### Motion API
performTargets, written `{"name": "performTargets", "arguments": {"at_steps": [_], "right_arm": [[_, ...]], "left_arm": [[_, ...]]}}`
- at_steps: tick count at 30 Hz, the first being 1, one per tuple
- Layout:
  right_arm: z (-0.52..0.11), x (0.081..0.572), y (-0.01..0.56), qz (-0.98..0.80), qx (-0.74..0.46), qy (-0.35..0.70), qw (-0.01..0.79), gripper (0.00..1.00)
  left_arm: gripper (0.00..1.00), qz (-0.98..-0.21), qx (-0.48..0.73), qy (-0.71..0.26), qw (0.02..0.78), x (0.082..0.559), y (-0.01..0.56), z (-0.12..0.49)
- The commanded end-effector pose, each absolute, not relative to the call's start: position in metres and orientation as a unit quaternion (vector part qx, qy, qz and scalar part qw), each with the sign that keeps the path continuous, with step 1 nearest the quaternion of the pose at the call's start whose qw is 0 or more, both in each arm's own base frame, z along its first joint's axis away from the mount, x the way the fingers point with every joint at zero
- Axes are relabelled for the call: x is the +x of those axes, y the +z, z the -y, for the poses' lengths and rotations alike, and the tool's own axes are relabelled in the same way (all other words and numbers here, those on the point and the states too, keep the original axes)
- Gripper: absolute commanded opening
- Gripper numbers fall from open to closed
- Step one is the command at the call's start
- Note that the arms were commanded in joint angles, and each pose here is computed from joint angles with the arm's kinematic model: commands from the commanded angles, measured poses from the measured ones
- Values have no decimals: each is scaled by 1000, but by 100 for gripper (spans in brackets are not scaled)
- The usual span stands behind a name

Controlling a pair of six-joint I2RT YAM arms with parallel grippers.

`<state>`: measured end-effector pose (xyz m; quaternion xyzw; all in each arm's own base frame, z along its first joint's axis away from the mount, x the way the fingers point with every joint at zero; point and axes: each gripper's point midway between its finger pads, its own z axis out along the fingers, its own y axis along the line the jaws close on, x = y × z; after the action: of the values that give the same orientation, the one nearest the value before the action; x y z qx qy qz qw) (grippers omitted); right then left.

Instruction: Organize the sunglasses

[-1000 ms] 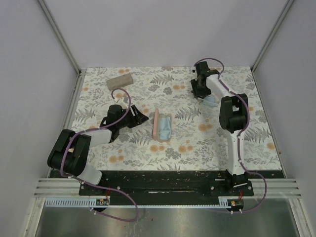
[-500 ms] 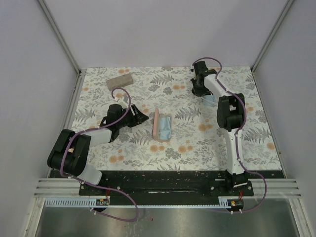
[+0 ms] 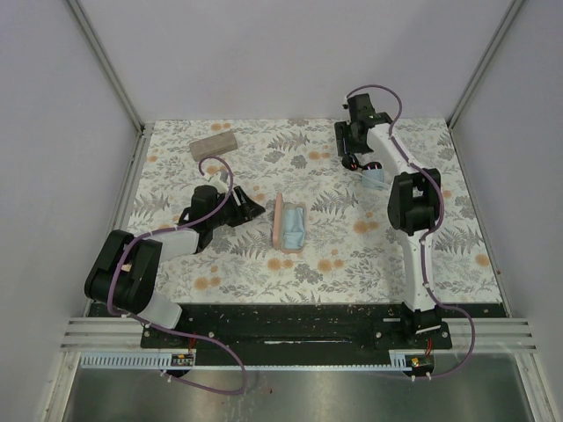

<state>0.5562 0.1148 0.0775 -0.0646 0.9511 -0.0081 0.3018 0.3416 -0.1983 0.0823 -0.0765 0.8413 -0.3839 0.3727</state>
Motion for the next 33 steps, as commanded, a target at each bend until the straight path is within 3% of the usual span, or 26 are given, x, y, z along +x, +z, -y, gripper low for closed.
{"name": "performTargets", "arguments": {"at_steps": [1,7,13,14,20,23,27,33], "right_arm": [[-112,586,124,-935,-28,16,353,82],[-118,594,88,-947,-52,23,317,82],[-123,581,55,-958,-61,38,278,73],[-129,577,53,-959,-66,51,271,69],[-147,560,51,-961,-71,88,252,25],[-160,549,49,-962,-85,67,252,13],[-182,534,55,-954,-103,27,282,8],[-216,510,65,-931,-140,-60,330,26]], "left_arm": [[61,-819,-49,-405,404,353,112,207],[61,-818,-49,-408,403,352,113,207],[61,-817,-49,-408,404,353,114,207],[60,-818,-49,-408,403,353,114,208],[61,-820,-48,-406,401,353,113,208],[61,-821,-48,-403,402,353,113,207],[61,-821,-49,-403,401,354,112,207],[60,-822,-47,-404,399,354,112,208]]}}
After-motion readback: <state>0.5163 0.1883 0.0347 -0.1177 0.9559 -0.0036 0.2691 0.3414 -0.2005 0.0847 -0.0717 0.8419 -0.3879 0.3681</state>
